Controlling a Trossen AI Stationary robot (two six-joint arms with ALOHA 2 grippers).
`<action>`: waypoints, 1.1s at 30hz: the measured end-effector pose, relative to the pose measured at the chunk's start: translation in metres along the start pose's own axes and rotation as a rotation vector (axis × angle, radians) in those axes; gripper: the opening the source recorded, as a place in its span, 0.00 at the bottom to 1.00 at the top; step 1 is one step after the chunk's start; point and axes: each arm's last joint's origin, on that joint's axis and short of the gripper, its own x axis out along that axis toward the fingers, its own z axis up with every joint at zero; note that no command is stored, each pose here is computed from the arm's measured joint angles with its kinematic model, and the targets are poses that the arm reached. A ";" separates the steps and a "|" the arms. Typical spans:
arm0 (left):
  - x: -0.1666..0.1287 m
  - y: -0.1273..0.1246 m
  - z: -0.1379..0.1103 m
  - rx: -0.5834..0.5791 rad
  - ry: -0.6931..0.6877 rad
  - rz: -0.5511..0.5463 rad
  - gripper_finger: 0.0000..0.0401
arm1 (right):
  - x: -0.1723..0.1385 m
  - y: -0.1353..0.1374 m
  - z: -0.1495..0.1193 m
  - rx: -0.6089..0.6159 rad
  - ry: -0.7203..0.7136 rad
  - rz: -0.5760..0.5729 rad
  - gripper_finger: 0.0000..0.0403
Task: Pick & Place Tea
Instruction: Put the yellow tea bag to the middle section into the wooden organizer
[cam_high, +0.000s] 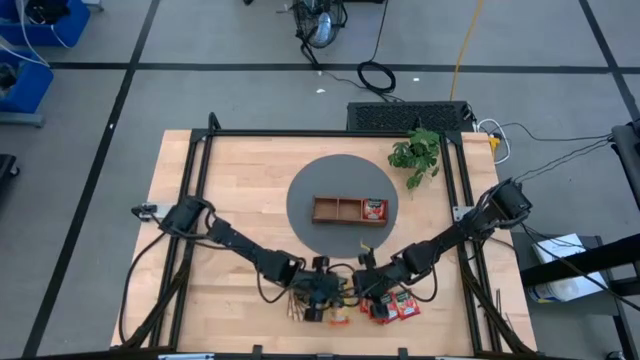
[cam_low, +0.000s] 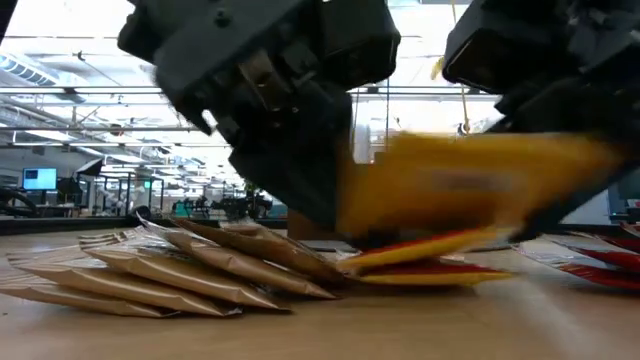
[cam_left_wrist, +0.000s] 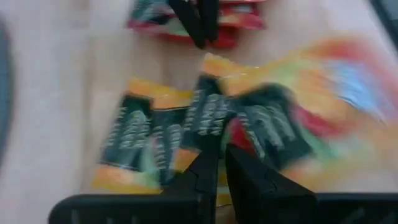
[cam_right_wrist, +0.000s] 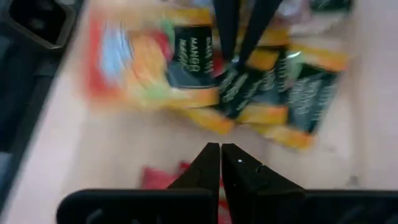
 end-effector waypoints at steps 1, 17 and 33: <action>0.000 0.003 0.001 0.000 -0.001 0.005 0.09 | 0.000 -0.001 0.000 -0.005 -0.006 -0.025 0.03; 0.001 0.010 0.002 0.036 0.001 0.051 0.09 | -0.018 0.015 0.013 -0.184 -0.167 -0.049 0.18; 0.001 0.017 0.003 0.017 -0.025 0.165 0.09 | 0.022 0.012 0.004 -0.321 -0.193 0.060 0.15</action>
